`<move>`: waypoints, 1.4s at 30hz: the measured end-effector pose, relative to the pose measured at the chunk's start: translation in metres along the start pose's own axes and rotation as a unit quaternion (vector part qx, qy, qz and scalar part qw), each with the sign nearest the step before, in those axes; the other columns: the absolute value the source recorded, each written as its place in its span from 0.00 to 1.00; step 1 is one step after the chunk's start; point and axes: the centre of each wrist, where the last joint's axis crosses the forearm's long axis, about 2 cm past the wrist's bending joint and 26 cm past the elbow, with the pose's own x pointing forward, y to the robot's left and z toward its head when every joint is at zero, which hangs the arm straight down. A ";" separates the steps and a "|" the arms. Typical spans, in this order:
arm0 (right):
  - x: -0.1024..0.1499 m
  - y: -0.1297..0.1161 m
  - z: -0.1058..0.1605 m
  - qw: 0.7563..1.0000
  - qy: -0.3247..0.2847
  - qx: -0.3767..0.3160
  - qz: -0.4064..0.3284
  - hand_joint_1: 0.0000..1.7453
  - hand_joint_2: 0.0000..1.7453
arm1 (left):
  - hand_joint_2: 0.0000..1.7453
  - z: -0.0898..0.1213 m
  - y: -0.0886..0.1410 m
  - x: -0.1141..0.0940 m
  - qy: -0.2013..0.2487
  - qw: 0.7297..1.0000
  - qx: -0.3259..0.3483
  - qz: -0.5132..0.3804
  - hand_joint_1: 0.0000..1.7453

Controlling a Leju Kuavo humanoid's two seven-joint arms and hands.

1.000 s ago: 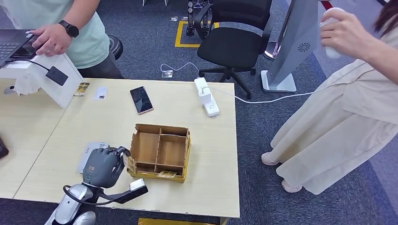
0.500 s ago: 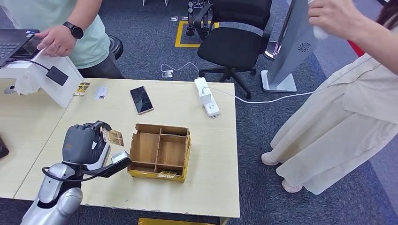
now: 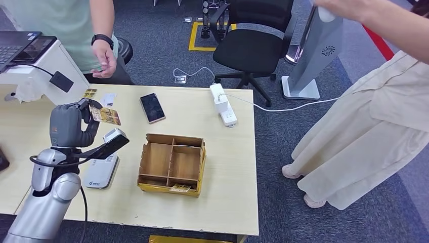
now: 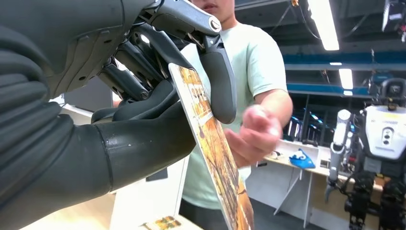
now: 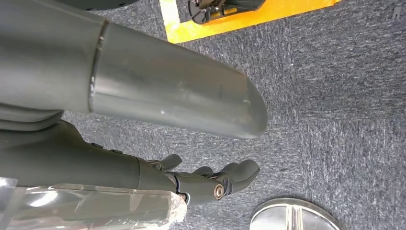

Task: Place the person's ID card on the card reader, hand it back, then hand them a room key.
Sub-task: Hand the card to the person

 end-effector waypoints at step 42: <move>-0.006 0.005 0.005 1.000 0.019 0.003 -0.001 0.00 0.00 | 1.00 -0.075 0.006 -0.033 0.111 0.989 0.100 -0.016 0.00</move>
